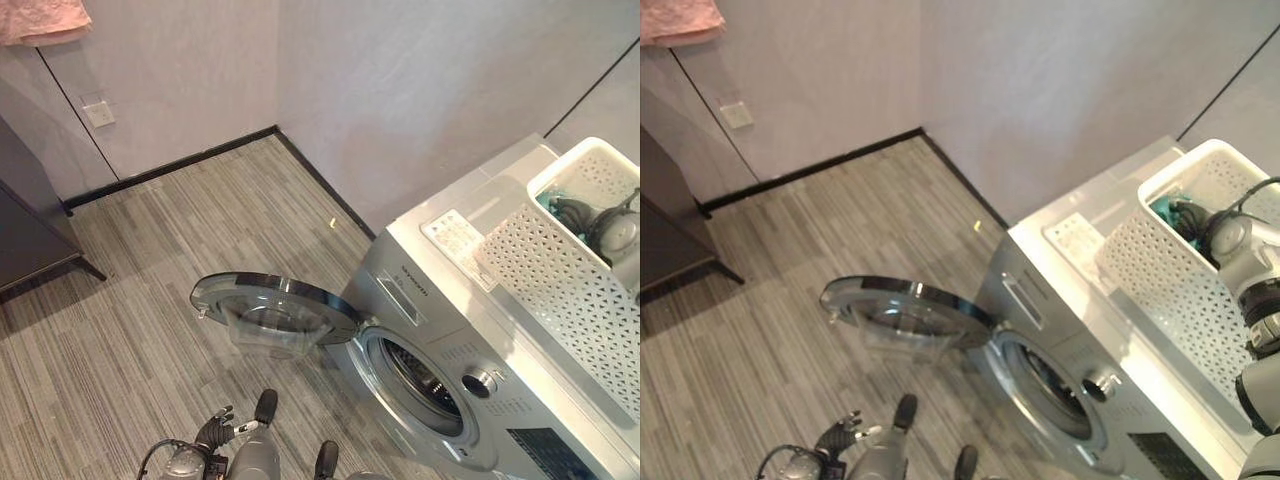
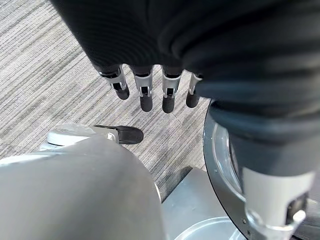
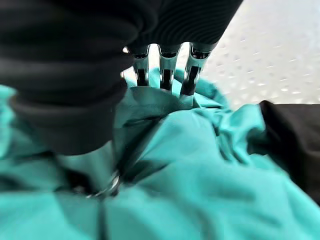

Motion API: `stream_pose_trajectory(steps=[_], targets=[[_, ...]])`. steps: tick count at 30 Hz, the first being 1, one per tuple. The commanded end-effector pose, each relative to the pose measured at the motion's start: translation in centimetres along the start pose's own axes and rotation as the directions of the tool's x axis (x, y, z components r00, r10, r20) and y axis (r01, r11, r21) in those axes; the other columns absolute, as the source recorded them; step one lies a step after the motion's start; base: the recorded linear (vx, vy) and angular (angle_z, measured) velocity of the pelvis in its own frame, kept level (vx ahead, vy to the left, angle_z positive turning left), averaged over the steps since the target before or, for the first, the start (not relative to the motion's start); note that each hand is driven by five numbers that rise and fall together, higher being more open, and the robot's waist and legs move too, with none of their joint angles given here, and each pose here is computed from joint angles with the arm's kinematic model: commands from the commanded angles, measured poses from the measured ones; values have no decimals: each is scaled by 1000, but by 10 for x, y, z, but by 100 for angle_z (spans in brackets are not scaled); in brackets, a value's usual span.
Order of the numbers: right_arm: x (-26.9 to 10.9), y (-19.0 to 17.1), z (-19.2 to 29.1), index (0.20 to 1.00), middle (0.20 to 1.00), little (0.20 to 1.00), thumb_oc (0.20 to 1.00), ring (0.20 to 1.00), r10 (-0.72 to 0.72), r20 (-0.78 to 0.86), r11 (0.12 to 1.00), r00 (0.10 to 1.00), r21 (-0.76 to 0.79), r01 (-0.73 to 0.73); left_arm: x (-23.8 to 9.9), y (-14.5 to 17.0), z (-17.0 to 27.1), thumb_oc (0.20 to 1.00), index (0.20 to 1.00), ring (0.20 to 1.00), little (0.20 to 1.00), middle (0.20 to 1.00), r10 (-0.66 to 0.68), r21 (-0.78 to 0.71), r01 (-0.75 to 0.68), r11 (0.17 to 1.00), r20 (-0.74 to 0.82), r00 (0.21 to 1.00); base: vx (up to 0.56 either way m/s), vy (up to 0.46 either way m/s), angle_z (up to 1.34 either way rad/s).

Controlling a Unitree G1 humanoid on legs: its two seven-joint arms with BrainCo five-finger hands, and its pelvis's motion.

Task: Grab the laundry basket,head to the washer,open it,put in the laundry and shut it.

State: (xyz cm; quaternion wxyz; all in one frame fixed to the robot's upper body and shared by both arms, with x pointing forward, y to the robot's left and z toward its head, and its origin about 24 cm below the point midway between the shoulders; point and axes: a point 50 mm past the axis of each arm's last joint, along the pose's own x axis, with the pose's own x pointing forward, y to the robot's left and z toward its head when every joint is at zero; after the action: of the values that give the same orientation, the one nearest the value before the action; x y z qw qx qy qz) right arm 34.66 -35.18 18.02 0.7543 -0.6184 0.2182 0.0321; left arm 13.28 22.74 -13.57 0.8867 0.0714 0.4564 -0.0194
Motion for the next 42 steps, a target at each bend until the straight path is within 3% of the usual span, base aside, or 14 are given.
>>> stream_pose_trajectory(steps=[1,13,19,22,25,26,29,31,33,42], targets=[[13,76,9,200,200,200,200,200,279,14,959,960,-61,-278,8,-18,21,1000,1000,1000,1000,1000,-69,43,66,997,65,995,0,0,0],[11,61,-6,200,200,200,200,200,176,-14,984,984,32,-175,8,-16,17,1000,1000,1000,1000,1000,-42,12,42,999,55,998,0,0,0],[8,28,-16,200,200,200,200,200,-37,-43,978,998,206,45,6,-12,11,1000,1000,1000,1000,1000,-9,-25,10,1000,39,999,0,0,0],[-2,-9,-15,200,200,200,200,200,-233,-25,904,972,363,226,5,-9,9,1000,1000,1000,1000,1000,15,-44,-14,999,35,999,0,0,0],[-9,-26,-10,200,200,200,200,200,-325,4,861,946,415,294,5,-8,8,1000,1000,1000,1000,1000,23,-53,-21,998,32,999,-10,17,-2],[-15,-42,-2,200,200,200,200,200,-413,36,807,910,476,348,5,-8,6,1000,1000,1000,1000,1000,28,-61,-27,998,25,999,0,0,0],[-15,-42,-2,200,200,200,200,200,-413,35,807,910,477,348,5,-8,6,1000,1000,1000,1000,1000,28,-60,-27,998,25,999,-4,8,-3],[-32,-67,7,200,200,200,200,200,-567,70,674,821,613,413,5,-8,5,1000,1000,1000,1000,1000,39,-87,-36,996,26,999,-23,41,-5],[-41,-79,13,200,200,200,200,200,-631,89,614,771,664,427,5,-7,5,1000,1000,1000,1000,1000,47,-90,-45,995,24,999,-22,19,-10],[-68,-96,44,200,200,200,200,200,-789,168,518,591,699,493,5,-10,3,1000,1000,1000,1000,1000,68,-106,-66,992,15,998,-17,14,-8]])
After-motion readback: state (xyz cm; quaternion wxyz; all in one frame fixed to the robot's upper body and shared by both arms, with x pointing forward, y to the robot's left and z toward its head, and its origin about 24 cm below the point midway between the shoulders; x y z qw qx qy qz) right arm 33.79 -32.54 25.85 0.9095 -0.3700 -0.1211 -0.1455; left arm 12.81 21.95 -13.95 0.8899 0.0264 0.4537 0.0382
